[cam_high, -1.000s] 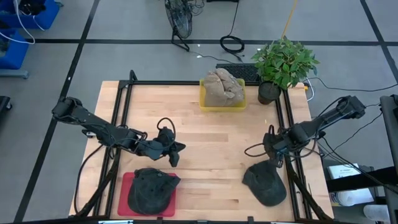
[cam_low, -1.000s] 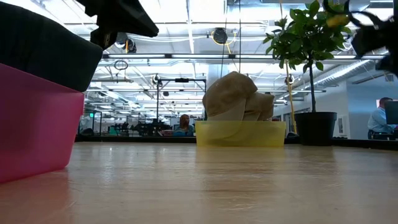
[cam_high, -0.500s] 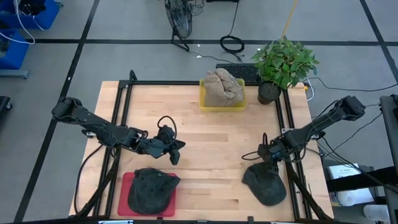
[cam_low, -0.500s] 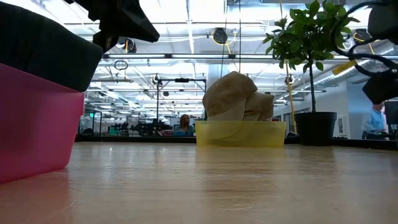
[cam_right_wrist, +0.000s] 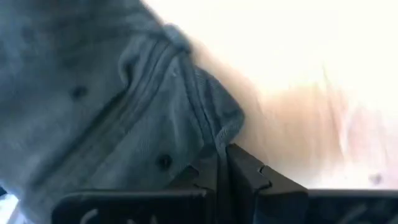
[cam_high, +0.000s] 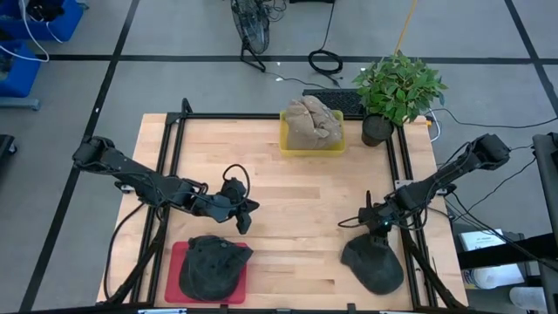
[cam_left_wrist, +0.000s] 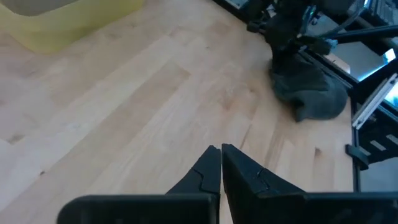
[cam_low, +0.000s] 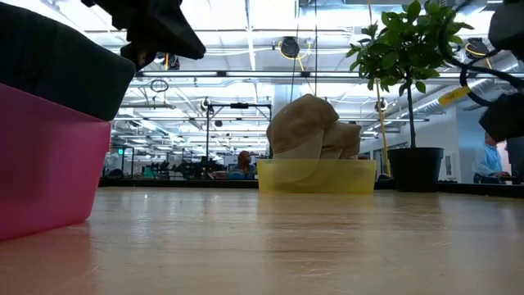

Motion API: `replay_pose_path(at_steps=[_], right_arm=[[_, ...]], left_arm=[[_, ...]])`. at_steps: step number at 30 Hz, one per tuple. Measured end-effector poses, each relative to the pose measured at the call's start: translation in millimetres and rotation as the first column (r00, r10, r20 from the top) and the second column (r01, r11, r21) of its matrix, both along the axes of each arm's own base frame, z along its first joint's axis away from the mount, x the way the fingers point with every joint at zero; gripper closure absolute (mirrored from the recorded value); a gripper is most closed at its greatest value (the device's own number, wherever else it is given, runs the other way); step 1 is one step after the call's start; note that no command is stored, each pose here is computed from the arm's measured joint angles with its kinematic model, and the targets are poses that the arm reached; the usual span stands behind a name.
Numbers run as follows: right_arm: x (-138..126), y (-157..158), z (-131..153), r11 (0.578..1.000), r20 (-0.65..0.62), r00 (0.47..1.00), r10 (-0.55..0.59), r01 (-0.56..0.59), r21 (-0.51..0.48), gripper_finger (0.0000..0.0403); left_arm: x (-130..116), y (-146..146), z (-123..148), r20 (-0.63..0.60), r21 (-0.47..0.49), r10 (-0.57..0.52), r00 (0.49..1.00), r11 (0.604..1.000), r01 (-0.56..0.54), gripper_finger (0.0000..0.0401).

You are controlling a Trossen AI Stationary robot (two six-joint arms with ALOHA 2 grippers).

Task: Pick & Place hat
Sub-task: Put the black cap into the red bin

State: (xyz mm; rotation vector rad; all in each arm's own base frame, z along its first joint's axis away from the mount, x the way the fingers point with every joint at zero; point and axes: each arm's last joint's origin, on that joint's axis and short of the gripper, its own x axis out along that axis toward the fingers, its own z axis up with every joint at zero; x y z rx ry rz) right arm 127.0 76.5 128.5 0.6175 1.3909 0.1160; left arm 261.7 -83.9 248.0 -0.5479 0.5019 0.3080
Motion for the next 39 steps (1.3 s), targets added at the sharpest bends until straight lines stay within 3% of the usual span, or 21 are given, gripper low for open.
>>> replay_pose_path(at_steps=[6, 12, 18, 23, 30, 35, 39], right_arm=[[24, 8, 20, 0.996, 0.273, 0.958, -0.087, 0.084, 0.024, 0.0398], [46, 12, 51, 0.981, 0.516, 0.842, -0.155, 0.194, -0.022, 0.0400], [62, 12, 85, 0.930, 0.709, 0.687, -0.161, 0.347, -0.125, 0.0401], [69, 11, 108, 0.880, 0.795, 0.589, -0.146, 0.445, -0.168, 0.0402], [78, 10, 126, 0.879, 0.888, 0.433, -0.153, 0.470, -0.077, 0.0402], [81, 6, 132, 0.873, 0.909, 0.378, -0.177, 0.487, -0.032, 0.0402], [82, 6, 134, 0.893, 0.912, 0.377, -0.162, 0.450, -0.027, 0.0402]], left_arm=[[0, 0, -1, -0.009, 0.006, -0.008, 1.000, 1.000, 0.008, 0.0397], [0, -1, -1, -0.011, -0.009, -0.028, 1.000, 1.000, 0.028, 0.0373], [2, -1, 2, 0.025, -0.012, -0.014, 1.000, 1.000, 0.015, 0.0343], [7, -2, 12, 0.127, 0.040, -0.050, 0.991, 0.998, 0.045, 0.0312], [14, -6, 30, 0.283, 0.167, -0.160, 0.946, 0.979, 0.116, 0.0238], [15, -6, 35, 0.277, 0.336, -0.248, 0.928, 0.930, 0.148, 0.0183], [18, 1, 33, 0.267, 0.355, -0.232, 0.936, 0.926, 0.128, 0.0160]])
